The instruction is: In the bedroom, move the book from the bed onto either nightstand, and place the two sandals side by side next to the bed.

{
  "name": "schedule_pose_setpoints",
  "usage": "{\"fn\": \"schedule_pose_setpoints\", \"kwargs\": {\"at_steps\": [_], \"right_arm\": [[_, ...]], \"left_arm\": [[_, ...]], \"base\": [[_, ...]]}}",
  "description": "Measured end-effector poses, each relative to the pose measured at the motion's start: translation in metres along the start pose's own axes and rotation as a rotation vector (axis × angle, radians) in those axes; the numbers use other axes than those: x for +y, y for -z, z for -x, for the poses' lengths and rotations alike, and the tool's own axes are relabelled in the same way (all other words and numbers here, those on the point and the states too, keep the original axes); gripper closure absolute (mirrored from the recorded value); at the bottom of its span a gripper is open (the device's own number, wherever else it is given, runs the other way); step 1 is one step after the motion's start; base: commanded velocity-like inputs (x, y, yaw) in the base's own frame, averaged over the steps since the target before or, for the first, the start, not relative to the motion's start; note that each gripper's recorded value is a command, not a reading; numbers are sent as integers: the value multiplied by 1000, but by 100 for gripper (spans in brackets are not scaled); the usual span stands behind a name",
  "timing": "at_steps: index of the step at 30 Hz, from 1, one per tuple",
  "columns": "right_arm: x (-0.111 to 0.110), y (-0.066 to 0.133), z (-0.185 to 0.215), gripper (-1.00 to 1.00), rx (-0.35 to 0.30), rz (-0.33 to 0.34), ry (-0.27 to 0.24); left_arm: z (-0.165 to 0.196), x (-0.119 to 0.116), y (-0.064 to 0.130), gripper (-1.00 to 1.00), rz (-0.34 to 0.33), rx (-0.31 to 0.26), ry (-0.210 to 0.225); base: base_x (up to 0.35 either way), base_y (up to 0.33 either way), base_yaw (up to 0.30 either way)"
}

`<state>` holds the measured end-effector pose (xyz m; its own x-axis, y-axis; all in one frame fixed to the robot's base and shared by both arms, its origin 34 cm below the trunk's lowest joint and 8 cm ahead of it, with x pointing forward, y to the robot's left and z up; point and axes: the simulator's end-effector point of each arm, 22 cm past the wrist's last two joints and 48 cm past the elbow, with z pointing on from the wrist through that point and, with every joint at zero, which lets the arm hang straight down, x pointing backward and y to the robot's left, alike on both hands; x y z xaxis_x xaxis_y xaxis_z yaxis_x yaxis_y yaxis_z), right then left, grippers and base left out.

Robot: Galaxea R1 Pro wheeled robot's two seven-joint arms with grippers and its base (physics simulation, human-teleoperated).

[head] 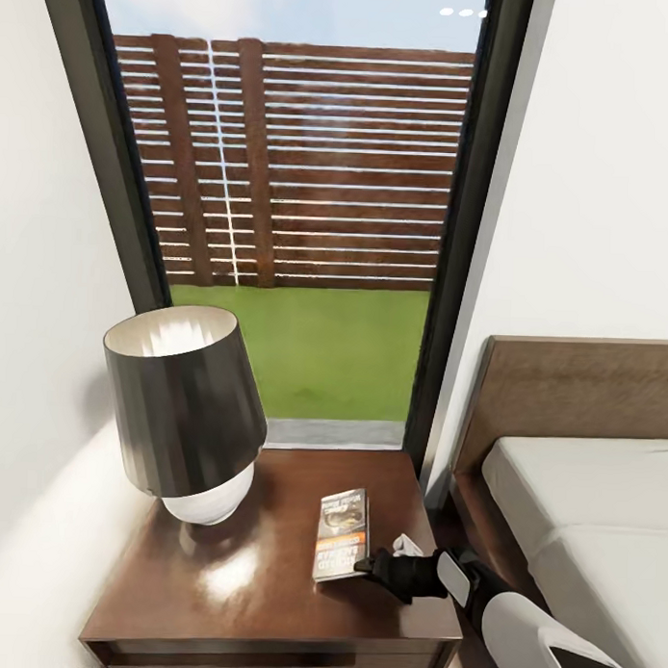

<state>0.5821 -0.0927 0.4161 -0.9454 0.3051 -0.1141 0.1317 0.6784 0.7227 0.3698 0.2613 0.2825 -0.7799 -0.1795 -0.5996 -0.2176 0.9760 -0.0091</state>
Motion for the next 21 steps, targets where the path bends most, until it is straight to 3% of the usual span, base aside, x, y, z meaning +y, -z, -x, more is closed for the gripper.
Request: {"fn": "schedule_pose_setpoints", "kwargs": {"at_steps": [21], "right_arm": [[-10,-7,-2,100,-7,-10,-22]], "left_arm": [[-8,1,-7,-100,0,-1,0]], "base": [[0,0,0]]}}
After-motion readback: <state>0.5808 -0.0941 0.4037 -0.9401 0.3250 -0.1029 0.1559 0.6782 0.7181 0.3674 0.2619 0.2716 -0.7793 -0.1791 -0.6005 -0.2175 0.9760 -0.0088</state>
